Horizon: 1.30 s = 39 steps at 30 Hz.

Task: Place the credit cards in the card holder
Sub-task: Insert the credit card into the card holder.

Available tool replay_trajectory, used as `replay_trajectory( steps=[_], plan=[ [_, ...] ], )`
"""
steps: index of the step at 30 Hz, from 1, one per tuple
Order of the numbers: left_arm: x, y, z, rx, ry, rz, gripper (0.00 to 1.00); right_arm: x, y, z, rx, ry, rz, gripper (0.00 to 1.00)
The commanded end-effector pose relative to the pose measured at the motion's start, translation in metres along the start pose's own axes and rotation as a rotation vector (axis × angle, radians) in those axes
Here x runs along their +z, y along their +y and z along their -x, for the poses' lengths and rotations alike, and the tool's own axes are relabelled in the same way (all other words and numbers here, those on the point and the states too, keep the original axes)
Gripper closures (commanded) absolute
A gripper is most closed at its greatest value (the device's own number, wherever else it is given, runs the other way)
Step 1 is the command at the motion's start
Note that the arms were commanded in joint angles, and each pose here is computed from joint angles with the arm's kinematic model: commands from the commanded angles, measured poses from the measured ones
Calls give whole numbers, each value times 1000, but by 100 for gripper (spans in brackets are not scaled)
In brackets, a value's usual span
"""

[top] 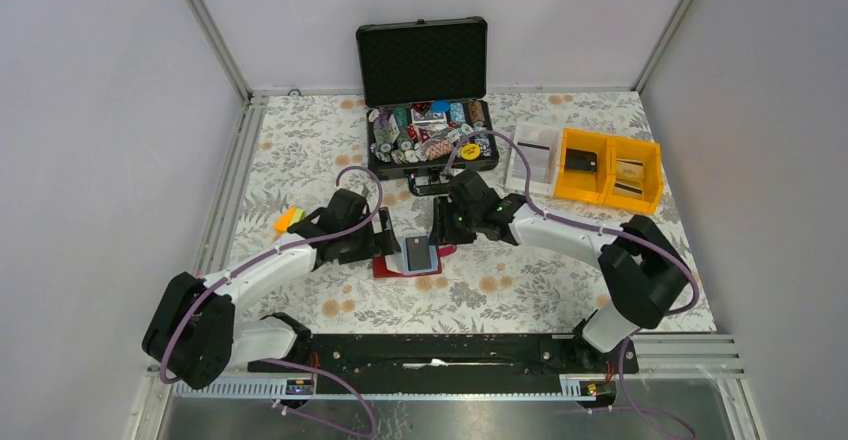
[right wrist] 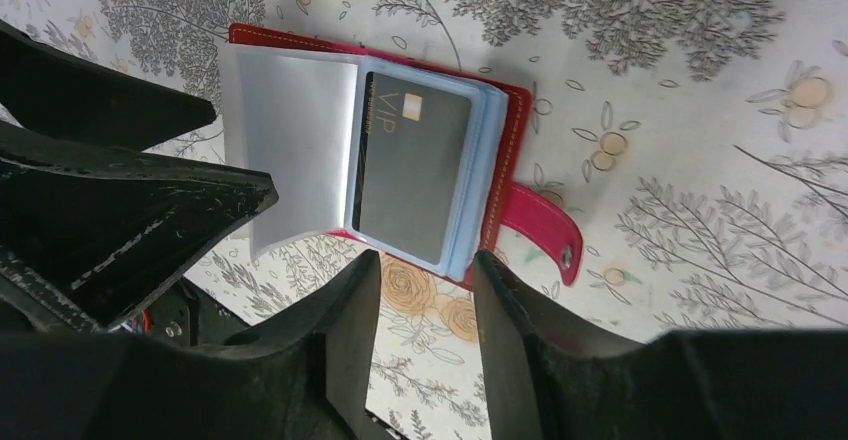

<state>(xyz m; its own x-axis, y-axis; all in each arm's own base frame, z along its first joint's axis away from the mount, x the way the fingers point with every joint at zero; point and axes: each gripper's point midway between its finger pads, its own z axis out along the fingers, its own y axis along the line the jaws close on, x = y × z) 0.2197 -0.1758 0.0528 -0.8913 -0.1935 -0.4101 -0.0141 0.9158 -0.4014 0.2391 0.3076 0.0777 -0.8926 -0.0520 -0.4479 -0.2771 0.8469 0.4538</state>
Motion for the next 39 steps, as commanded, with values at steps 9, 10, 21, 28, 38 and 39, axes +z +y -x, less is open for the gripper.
replay_trajectory(
  steps=[9, 10, 21, 28, 38, 39],
  plan=[
    [10, -13, 4, -61, -12, -107, 35, 33, 15, -17, 13, 70, 74, 60],
    [11, -12, 3, -64, -11, -106, 39, 34, 15, -18, 16, 75, 75, 60],
    [19, -2, -4, -64, 14, -69, 64, 46, -10, -30, 30, 96, -27, 66],
    [23, 3, -8, -58, 25, -47, 70, 44, -24, -29, 15, 86, -98, 66],
    [25, 6, -10, -58, 32, -37, 72, 42, -33, -32, 5, 89, -143, 65],
    [25, 6, -9, -57, 32, -36, 72, 42, -34, -32, 4, 88, -146, 65]
  ],
)
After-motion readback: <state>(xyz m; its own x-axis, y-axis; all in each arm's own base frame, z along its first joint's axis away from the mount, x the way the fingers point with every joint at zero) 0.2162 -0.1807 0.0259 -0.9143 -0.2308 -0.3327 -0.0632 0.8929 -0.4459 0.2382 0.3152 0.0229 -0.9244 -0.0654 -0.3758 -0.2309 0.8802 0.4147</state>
